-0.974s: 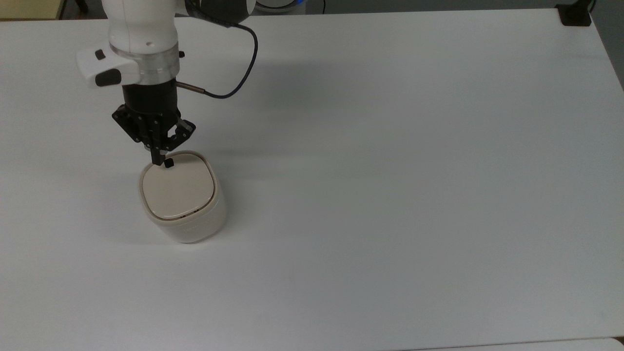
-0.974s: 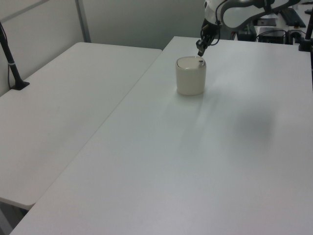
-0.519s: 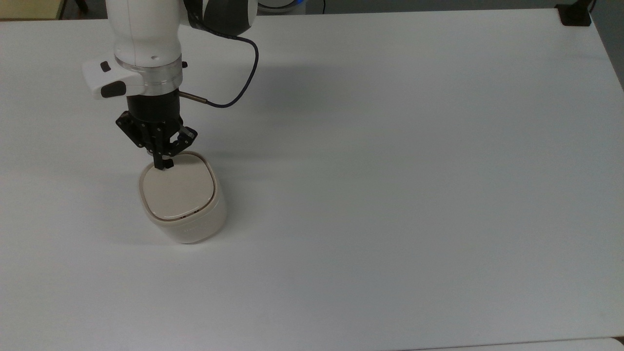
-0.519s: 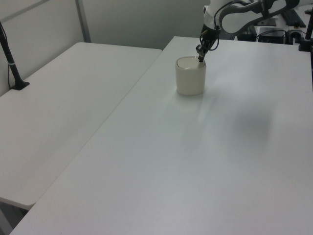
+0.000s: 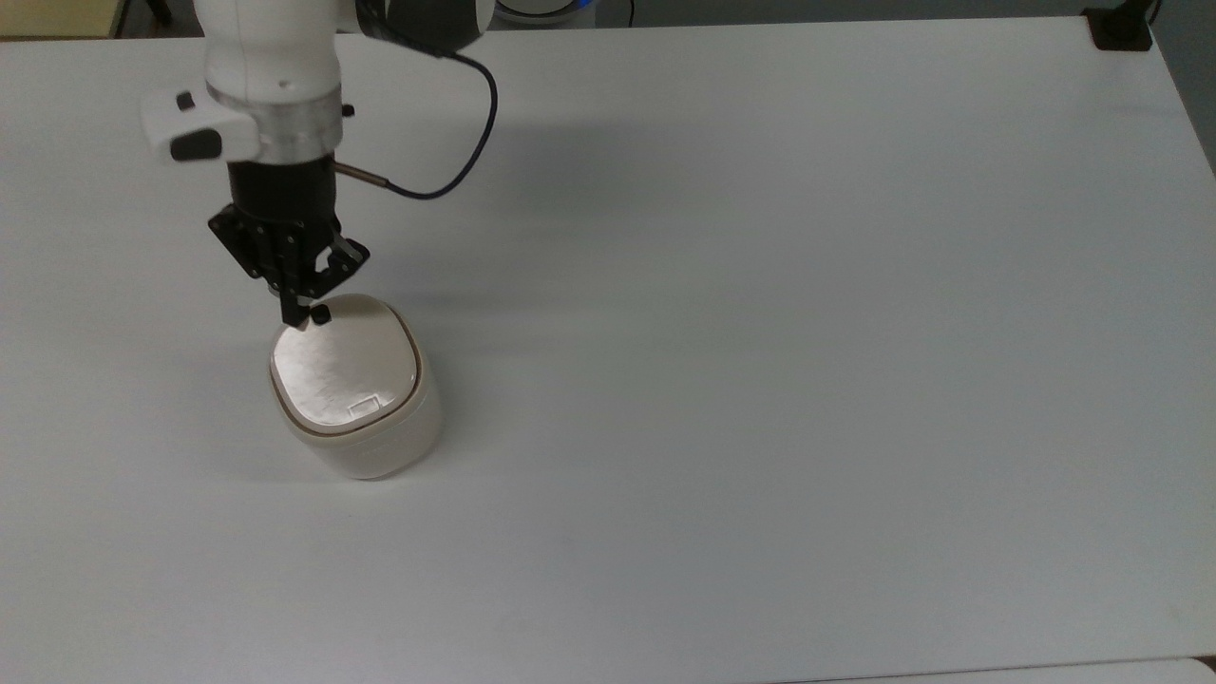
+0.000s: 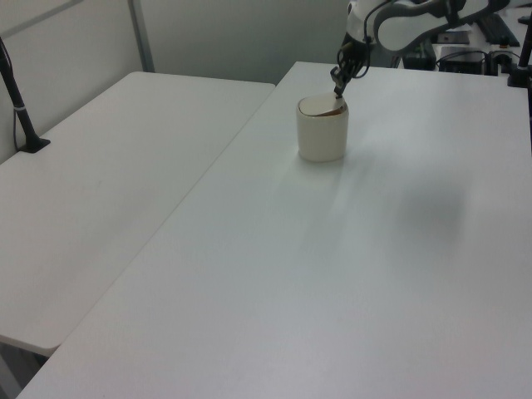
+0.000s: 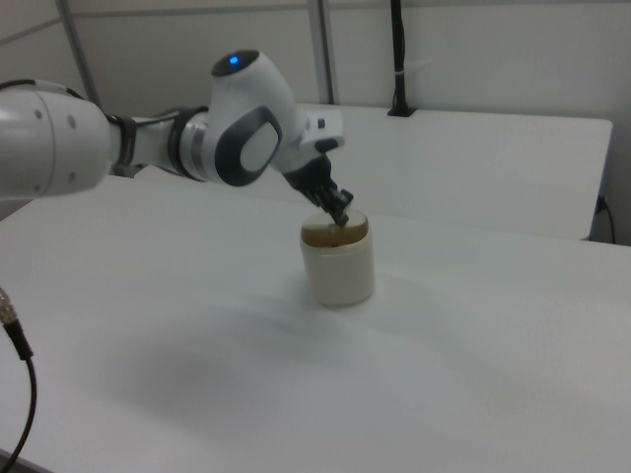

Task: Open the trash bin

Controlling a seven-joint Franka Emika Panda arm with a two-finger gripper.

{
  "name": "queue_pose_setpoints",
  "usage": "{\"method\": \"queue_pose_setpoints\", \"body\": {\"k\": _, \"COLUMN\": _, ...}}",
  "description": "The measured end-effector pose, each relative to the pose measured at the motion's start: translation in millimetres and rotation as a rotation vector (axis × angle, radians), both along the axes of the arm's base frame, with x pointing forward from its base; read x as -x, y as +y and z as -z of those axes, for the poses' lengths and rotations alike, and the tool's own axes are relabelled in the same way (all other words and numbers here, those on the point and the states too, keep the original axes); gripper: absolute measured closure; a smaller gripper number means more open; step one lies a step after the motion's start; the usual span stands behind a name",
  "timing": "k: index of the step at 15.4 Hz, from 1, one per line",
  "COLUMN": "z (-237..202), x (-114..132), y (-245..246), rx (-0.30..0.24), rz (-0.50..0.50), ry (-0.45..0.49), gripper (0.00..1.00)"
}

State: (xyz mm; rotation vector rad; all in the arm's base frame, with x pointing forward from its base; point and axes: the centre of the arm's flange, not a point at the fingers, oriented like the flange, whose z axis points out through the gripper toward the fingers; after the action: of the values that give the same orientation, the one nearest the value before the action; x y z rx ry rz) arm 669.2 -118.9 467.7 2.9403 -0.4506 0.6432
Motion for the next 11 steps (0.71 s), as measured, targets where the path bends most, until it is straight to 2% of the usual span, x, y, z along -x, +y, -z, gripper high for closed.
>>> {"method": "queue_pose_setpoints", "body": {"k": 3, "z": -42.7, "x": 11.5, "y": -2.1, "rx": -0.045, "rz": 0.044, "ry": -0.046, "gripper": 0.99}}
{"method": "queue_pose_setpoints", "body": {"k": 7, "z": -95.3, "x": 38.3, "y": 3.3, "rx": -0.099, "rz": 0.062, "ry": 0.006, "gripper": 0.98}}
{"method": "queue_pose_setpoints", "body": {"k": 8, "z": -110.0, "x": 48.9, "y": 11.3, "rx": -0.109, "rz": 0.054, "ry": 0.035, "gripper": 0.86}}
{"method": "queue_pose_setpoints", "body": {"k": 11, "z": -135.1, "x": 72.4, "y": 41.0, "rx": -0.14, "rz": 0.018, "ry": 0.111, "gripper": 0.79}}
